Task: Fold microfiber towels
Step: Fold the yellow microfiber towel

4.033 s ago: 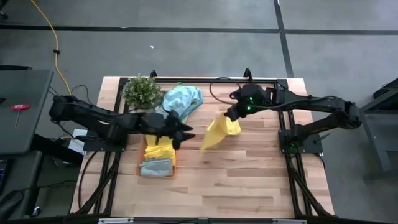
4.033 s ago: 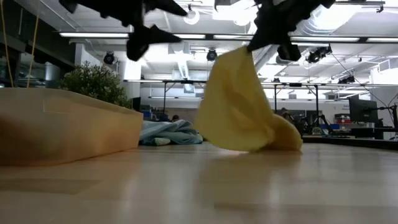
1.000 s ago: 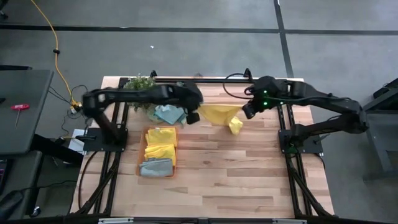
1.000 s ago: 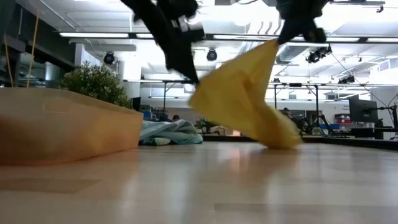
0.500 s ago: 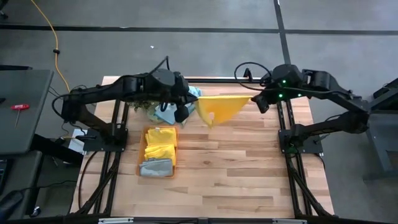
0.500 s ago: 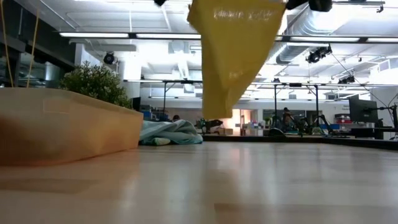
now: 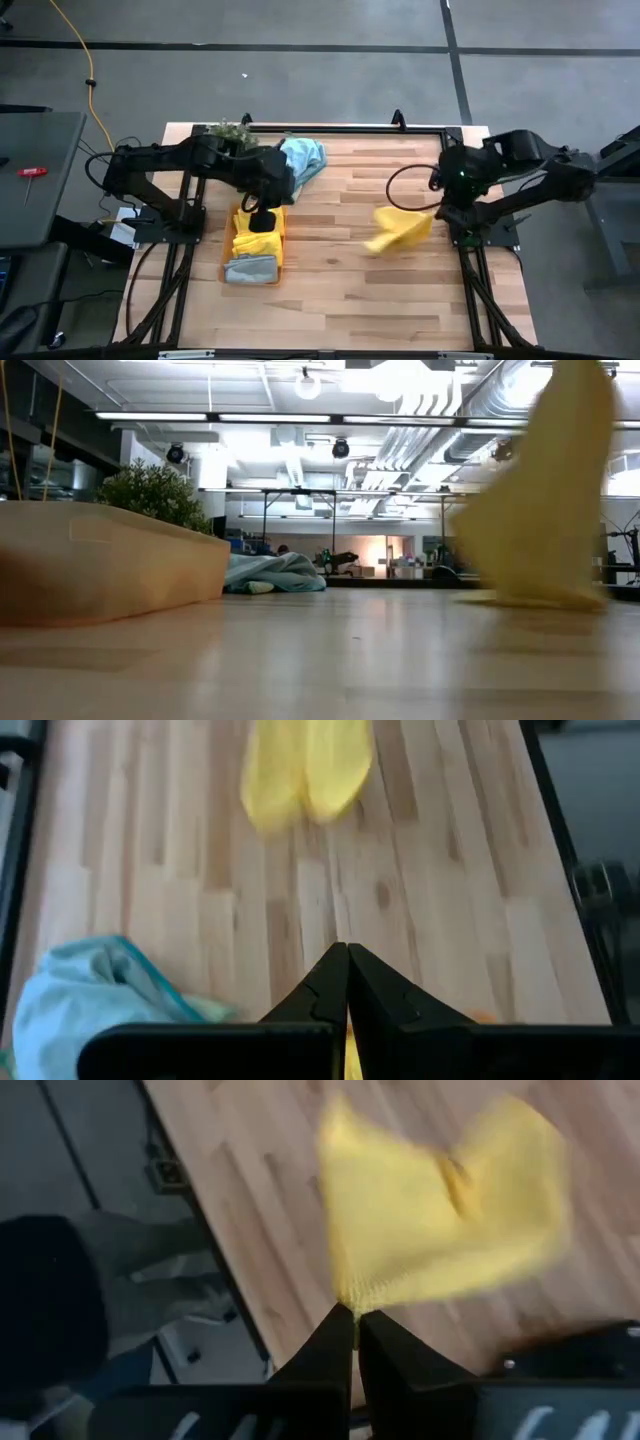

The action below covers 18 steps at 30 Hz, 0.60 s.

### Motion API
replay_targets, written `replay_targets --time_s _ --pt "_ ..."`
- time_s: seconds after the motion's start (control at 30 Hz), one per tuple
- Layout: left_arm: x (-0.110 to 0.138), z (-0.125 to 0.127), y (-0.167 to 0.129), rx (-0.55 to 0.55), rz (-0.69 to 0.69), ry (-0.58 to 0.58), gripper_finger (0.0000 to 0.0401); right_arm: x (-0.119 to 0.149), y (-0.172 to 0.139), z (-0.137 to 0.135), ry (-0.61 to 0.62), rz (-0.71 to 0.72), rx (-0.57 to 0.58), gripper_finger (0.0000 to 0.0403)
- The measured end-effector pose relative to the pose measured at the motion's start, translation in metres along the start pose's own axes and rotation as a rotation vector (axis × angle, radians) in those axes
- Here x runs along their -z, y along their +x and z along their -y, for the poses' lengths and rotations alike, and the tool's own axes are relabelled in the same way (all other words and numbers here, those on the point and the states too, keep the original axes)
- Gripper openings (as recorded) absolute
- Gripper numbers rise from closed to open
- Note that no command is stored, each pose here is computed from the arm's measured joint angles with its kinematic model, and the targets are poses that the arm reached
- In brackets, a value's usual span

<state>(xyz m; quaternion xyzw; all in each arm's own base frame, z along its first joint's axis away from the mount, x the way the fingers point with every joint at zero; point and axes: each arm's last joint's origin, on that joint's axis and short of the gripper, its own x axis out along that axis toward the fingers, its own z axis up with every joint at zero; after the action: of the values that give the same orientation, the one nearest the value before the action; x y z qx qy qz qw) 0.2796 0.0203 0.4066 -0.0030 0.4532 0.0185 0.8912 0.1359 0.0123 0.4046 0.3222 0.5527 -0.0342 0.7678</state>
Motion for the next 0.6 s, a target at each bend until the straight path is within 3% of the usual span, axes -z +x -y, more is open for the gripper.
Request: replay_targets --time_s 0.13,0.27,0.5,0.6 --pt "-0.002 0.002 0.000 0.003 0.016 -0.024 0.0001 0.003 0.001 -0.012 -0.024 0.028 -0.064 0.0000" --pt "-0.011 0.004 0.016 0.008 0.041 -0.017 0.0001 0.003 0.004 -0.017 -0.007 0.057 -0.044 0.0000" --pt "-0.034 0.014 0.072 0.035 0.067 0.045 0.0002 -0.003 0.004 -0.022 0.023 0.145 -0.056 0.0000" --pt "-0.043 0.026 0.103 0.097 0.122 0.062 0.0011 -0.007 0.003 -0.024 0.033 0.198 -0.065 0.0000"
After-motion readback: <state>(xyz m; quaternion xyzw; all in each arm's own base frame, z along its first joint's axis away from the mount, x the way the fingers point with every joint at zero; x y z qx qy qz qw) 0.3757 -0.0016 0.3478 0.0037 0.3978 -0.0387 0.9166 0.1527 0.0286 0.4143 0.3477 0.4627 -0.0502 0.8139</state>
